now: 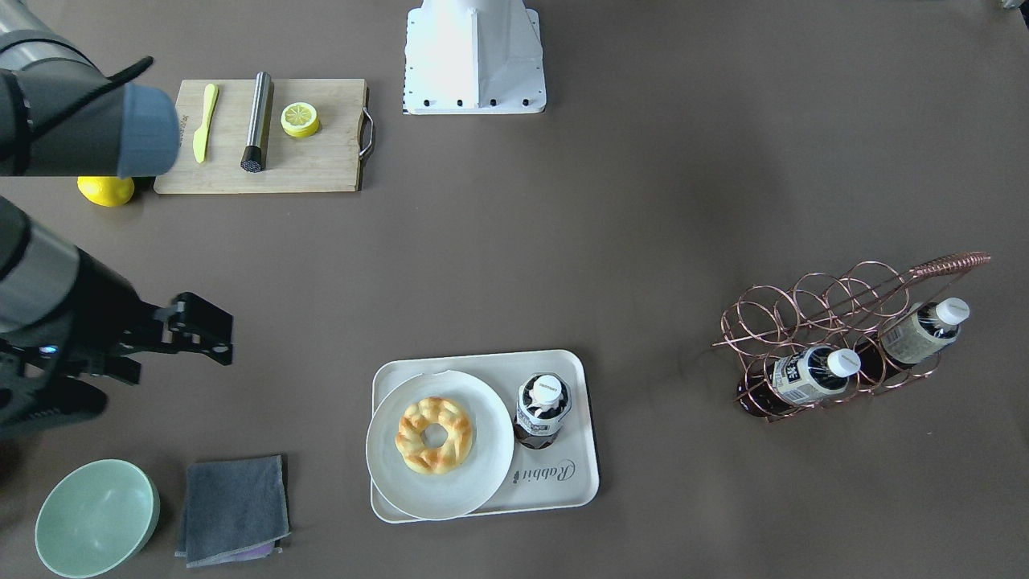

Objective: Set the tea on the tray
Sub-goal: 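Open the right gripper and draw the right arm back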

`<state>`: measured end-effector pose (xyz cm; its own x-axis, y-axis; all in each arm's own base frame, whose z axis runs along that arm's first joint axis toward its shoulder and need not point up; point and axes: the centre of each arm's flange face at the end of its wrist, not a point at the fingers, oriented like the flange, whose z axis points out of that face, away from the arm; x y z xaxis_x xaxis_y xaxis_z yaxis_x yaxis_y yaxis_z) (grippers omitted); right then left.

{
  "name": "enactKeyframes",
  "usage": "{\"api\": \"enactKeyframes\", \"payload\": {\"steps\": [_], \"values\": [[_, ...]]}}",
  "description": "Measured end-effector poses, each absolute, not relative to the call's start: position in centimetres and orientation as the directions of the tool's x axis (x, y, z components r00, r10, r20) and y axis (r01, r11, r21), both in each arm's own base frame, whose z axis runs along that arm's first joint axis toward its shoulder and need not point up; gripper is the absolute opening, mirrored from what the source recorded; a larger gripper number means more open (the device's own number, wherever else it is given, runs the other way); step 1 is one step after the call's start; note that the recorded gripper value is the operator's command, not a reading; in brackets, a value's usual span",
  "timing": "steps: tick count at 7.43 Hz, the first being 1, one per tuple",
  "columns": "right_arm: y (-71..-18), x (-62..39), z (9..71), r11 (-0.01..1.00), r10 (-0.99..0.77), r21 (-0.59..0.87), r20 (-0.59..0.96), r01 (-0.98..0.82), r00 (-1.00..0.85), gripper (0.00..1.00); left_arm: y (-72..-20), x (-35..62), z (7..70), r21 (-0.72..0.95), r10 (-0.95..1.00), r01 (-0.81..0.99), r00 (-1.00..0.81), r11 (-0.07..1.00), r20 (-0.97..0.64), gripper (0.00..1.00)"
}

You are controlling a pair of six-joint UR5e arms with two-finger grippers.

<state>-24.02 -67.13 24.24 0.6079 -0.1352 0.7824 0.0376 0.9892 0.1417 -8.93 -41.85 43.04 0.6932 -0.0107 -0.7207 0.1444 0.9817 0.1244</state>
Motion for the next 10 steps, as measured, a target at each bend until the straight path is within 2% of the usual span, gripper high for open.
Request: {"api": "enactKeyframes", "payload": {"steps": [4,6,8,10], "values": [[-55.9,-2.5,45.2,0.971,-0.222,0.226,0.736,0.077,0.639,1.0,-42.4,-8.5,43.6,0.173,0.067,0.079,0.706,0.982,-0.705,0.97],[-50.1,5.4,53.2,0.962,-0.256,0.254,0.711,0.1,0.655,1.0,-42.3,-8.4,44.4,0.156,0.058,0.075,0.705,0.985,-0.707,0.97],[-45.9,9.0,57.3,0.964,-0.248,0.247,0.708,0.096,0.661,1.0,-41.7,-8.3,46.9,0.13,0.041,0.073,0.704,0.989,-0.709,0.97],[-44.3,9.8,57.8,0.968,-0.233,0.233,0.712,0.09,0.662,1.0,-41.3,-8.4,47.8,0.129,0.038,0.077,0.703,0.989,-0.71,0.97]]}}
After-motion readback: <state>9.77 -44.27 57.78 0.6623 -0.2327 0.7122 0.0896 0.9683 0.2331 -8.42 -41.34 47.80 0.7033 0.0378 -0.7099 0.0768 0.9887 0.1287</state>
